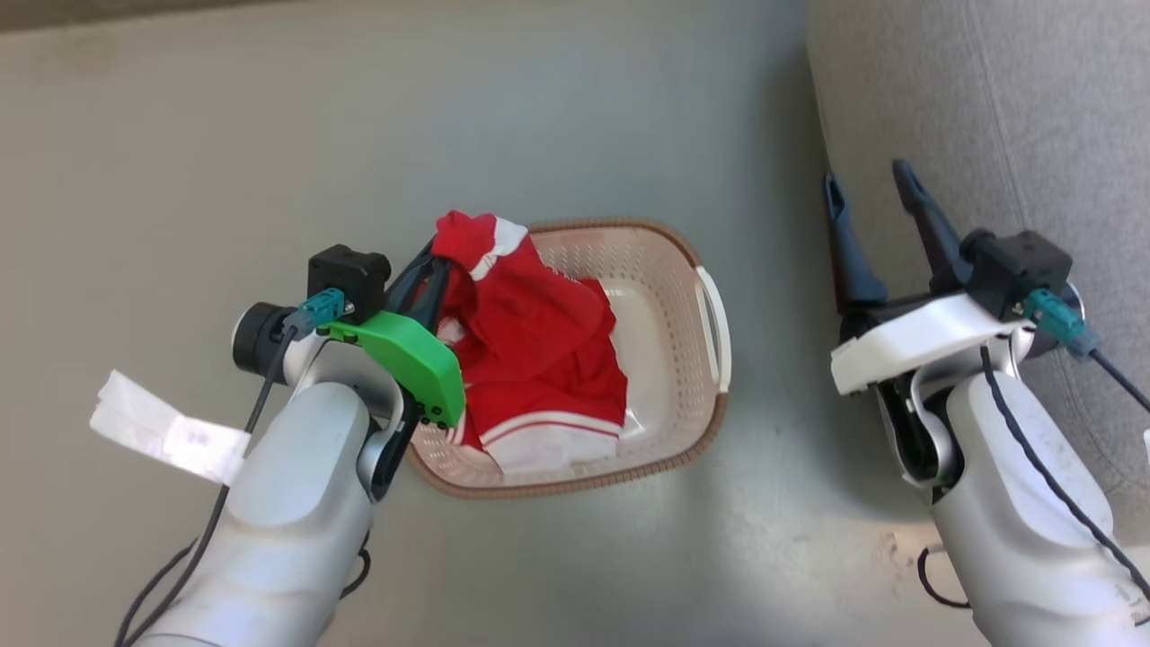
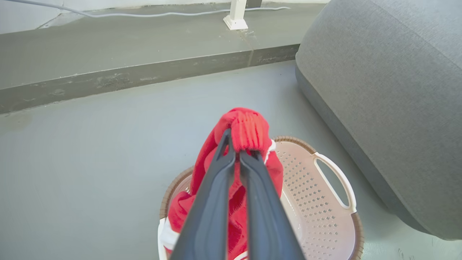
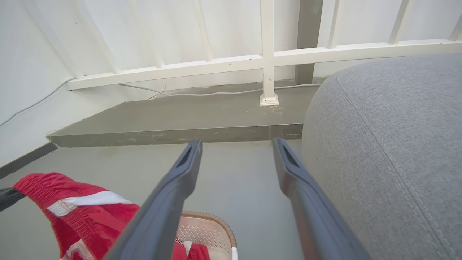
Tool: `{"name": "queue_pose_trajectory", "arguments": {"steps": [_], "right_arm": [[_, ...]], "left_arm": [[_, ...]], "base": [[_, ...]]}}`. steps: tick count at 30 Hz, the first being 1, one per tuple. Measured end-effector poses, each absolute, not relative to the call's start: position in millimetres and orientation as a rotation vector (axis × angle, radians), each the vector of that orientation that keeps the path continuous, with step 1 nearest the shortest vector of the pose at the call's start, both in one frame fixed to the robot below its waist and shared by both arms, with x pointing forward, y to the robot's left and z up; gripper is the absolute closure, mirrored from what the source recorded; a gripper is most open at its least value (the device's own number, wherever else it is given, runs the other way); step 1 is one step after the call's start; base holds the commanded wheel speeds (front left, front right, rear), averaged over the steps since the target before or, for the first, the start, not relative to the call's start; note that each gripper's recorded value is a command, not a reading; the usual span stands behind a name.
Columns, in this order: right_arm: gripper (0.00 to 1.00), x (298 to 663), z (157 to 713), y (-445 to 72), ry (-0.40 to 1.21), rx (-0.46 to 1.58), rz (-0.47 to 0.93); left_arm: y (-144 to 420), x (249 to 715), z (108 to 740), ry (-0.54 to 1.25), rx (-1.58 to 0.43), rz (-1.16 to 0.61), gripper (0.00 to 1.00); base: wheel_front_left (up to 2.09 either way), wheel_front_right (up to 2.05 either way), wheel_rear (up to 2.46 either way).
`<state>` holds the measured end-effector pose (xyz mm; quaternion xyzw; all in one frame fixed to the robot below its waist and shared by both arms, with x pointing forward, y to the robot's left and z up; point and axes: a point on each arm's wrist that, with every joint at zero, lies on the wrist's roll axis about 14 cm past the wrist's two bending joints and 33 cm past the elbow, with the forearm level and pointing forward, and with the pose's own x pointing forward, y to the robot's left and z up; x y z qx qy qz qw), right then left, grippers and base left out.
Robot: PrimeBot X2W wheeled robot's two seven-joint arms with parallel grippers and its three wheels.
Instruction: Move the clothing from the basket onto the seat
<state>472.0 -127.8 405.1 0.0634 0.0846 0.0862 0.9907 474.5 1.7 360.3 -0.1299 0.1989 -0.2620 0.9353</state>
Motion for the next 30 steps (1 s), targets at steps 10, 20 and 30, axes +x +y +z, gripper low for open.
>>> {"name": "queue_pose_trajectory", "arguments": {"steps": [10, 20, 30], "right_arm": [[0.0, 454, 434, -106, 0.121, 0.121, 0.258], [0.0, 432, 457, -97, 0.079, 0.113, 0.293], [0.0, 403, 469, -87, 0.061, 0.121, 0.315]], "left_arm": [[19, 480, 446, 0.185, -0.333, -0.485, 1.0], [26, 464, 518, -0.006, -0.354, -0.488, 1.0], [18, 435, 582, -0.18, -0.381, -0.545, 1.0]], "base": [[0.0, 0.0, 0.0], [0.0, 0.0, 0.0], [0.0, 0.0, 0.0]]}}
